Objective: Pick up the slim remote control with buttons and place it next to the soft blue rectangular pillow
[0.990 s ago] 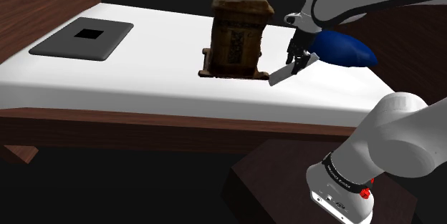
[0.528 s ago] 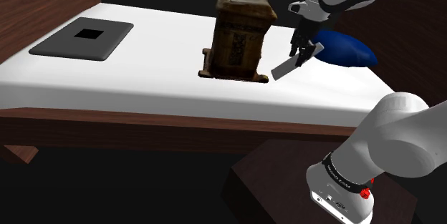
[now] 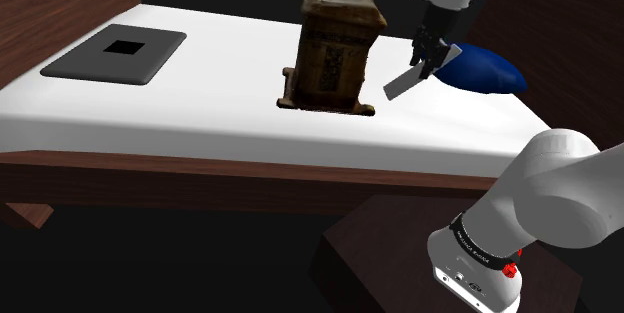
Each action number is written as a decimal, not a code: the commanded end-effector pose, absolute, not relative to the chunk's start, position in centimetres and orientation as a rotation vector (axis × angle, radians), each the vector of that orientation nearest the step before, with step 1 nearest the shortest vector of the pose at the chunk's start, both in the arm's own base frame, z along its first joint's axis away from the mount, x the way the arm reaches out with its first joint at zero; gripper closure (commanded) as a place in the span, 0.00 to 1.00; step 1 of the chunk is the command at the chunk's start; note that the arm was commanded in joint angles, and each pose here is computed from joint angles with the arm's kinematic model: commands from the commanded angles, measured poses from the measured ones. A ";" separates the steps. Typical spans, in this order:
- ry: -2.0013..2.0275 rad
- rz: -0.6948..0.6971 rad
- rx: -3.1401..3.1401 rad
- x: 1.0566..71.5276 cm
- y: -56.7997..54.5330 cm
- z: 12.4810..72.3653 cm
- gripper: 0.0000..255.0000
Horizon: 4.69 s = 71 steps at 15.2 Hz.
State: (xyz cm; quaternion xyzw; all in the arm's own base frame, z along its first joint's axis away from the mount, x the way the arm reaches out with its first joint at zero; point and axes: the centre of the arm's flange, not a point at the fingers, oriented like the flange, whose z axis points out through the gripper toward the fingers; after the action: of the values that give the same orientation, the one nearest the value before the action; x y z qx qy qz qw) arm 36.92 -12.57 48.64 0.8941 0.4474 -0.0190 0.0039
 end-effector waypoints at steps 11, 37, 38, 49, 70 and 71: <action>1.402 -0.060 2.802 32.3 -20.5 51.2 1.00; 1.402 -0.060 2.802 14.5 -49.9 51.2 1.00; 1.402 -0.060 2.802 13.9 -51.0 51.2 1.00; 1.402 -0.060 2.802 12.7 -53.0 46.4 1.00; 1.402 -0.060 2.802 12.7 -53.0 35.4 1.00; 1.402 -0.060 2.802 12.7 -53.0 34.8 1.00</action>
State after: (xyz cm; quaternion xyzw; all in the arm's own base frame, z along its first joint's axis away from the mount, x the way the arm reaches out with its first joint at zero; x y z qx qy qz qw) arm 12.71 -52.92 35.45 0.8942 0.4472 -0.0192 0.0037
